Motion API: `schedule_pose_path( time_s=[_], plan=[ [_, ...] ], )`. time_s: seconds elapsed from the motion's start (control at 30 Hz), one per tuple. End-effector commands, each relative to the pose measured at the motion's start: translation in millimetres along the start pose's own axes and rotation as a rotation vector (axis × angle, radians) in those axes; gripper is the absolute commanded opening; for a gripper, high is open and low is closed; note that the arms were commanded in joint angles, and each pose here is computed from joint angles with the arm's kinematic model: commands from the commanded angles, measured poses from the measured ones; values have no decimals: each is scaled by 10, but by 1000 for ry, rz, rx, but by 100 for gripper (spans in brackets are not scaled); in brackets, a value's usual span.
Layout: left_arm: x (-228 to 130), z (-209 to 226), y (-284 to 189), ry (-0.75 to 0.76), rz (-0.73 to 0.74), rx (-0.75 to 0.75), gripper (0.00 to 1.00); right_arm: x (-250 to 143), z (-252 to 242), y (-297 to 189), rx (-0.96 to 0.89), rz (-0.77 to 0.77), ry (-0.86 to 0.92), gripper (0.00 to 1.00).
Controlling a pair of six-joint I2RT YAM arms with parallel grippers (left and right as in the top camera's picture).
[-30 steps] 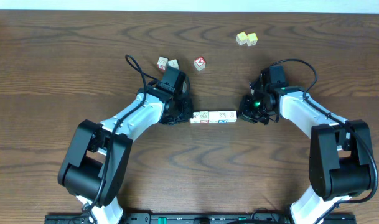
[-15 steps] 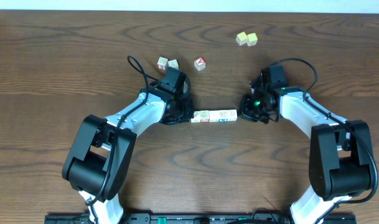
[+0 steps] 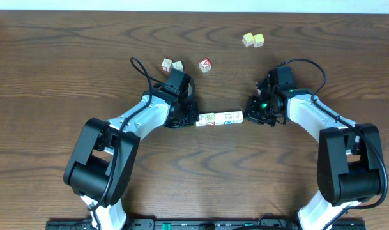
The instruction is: Lift 5 blocks
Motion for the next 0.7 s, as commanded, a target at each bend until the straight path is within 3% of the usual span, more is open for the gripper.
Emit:
schedule_pose_path(
  time_s=[0.0,0.67],
  plan=[
    [-53,-43,41,6,46,-59,7,-78,76,49,84,64,-19,1],
    [-48,-94,-10,13,47,-93,7,-91,110,40,121,80,-21,1]
  ],
)
Point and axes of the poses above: each gripper's point midway between its finger pads, its own y axis out along the fingers, its own z axis along the line the jaws close on, x = y × z, the point moved 9 cm from there along -y, back along the fingers, and after that the axes turned 2 degrees about y, right-handed, at the moved point
